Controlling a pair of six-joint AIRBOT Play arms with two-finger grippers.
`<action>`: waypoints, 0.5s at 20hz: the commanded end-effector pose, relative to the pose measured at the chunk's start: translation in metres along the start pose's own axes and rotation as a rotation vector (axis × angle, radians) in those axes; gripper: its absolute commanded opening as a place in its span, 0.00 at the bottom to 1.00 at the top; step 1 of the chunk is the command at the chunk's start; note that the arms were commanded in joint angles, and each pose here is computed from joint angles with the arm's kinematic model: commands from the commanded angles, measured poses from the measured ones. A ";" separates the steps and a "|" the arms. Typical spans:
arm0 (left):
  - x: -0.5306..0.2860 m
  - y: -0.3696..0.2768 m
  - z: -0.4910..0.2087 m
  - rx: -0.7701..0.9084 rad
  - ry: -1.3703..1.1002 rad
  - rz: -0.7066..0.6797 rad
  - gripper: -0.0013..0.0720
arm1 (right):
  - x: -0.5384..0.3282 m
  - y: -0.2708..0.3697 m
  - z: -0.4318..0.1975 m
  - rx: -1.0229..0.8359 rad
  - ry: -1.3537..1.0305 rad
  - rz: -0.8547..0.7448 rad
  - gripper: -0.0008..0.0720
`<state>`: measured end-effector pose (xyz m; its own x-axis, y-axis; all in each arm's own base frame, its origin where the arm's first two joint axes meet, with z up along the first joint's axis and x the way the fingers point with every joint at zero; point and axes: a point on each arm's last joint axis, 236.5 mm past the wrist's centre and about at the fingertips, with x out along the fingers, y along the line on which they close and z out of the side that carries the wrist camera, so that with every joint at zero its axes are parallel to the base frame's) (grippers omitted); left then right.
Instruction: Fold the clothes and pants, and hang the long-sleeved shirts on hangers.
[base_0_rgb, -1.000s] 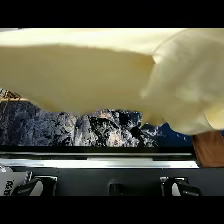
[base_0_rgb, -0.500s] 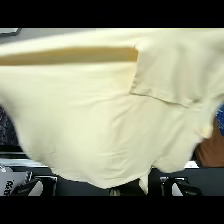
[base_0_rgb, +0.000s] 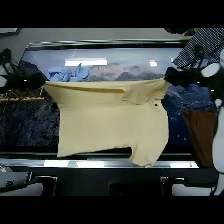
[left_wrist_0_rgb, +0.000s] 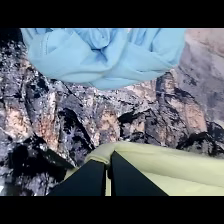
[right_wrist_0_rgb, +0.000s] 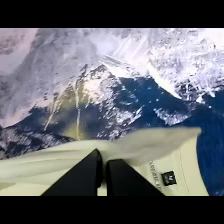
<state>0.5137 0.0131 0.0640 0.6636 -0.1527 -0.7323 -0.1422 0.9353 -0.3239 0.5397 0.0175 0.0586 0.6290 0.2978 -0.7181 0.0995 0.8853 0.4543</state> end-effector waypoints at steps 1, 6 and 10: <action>0.073 0.021 -0.029 -0.022 0.057 0.030 0.03 | 0.061 -0.032 -0.007 0.011 -0.023 -0.051 0.04; 0.069 0.020 -0.073 -0.026 0.241 0.024 0.03 | 0.051 -0.052 -0.049 -0.061 0.170 -0.139 0.04; 0.053 0.017 -0.120 -0.040 0.451 0.018 0.03 | 0.037 -0.075 -0.085 -0.065 0.330 -0.238 0.04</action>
<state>0.4913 -0.0059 -0.0389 0.4204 -0.2216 -0.8799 -0.1774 0.9309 -0.3193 0.5201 0.0030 -0.0301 0.4408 0.2185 -0.8706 0.1338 0.9431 0.3044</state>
